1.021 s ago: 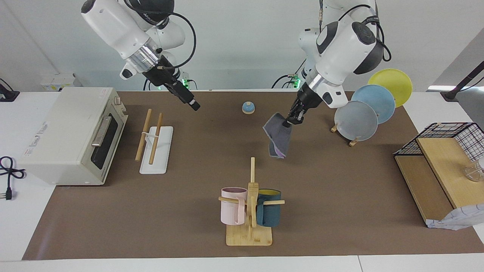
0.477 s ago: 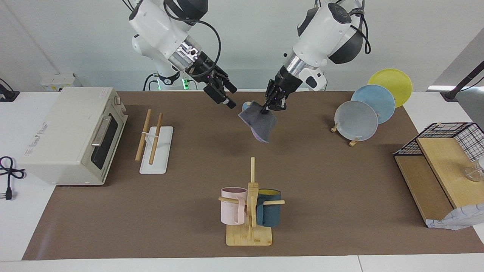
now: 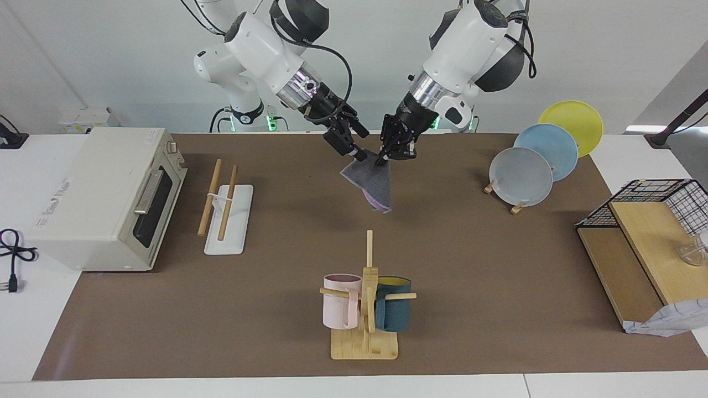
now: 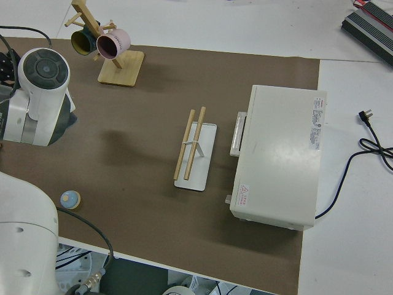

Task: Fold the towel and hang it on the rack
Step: 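Pass the towel from the left gripper to the right gripper, then carry the towel with the right gripper onto the dowel rack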

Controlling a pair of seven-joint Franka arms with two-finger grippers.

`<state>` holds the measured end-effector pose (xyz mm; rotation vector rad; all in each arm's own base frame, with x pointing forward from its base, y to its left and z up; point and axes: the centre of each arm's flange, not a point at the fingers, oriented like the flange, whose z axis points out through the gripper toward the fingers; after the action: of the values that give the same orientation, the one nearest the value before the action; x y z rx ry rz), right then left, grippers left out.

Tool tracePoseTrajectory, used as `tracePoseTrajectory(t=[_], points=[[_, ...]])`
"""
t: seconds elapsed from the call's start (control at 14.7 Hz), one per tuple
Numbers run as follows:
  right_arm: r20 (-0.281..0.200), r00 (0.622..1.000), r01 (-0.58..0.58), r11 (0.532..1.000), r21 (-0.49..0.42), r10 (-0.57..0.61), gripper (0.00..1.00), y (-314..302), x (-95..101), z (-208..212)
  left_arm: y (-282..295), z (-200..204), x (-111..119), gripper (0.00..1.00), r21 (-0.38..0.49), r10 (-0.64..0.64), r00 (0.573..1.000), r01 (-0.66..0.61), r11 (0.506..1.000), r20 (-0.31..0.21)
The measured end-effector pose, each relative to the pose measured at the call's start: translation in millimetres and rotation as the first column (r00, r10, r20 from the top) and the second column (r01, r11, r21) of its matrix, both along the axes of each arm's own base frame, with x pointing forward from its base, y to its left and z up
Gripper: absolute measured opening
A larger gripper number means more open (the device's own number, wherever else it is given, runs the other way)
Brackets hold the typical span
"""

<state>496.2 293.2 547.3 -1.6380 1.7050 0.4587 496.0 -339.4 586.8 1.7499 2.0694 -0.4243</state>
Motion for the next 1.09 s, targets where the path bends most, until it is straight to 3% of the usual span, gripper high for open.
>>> tracePoseTrajectory(t=[0.34, 0.61, 0.68, 1.09], points=[[0.058, 0.998, -0.032, 0.998, -0.049, 0.035, 1.0, 2, 16.2, -40, 0, 0, 0, 0.02, -0.003, 0.019, 1.0, -0.019, 1.0, -0.007], [0.094, 0.994, -0.046, 0.997, -0.067, 0.052, 1.0, 1, 20.5, -46, 0, 0, 0, 0.02, -0.005, 0.029, 1.0, -0.029, 1.0, -0.012], [0.11, 0.993, -0.042, 0.997, -0.069, 0.05, 0.93, 0, 21.6, -45, 0, 0, 0, 0.02, -0.005, 0.032, 0.999, -0.032, 0.999, -0.013], [0.156, 0.987, -0.039, 0.997, -0.073, 0.05, 0.26, 1, 27.9, -38, 0, 0, 0, 0.02, -0.007, 0.051, 0.998, -0.051, 0.999, -0.024]])
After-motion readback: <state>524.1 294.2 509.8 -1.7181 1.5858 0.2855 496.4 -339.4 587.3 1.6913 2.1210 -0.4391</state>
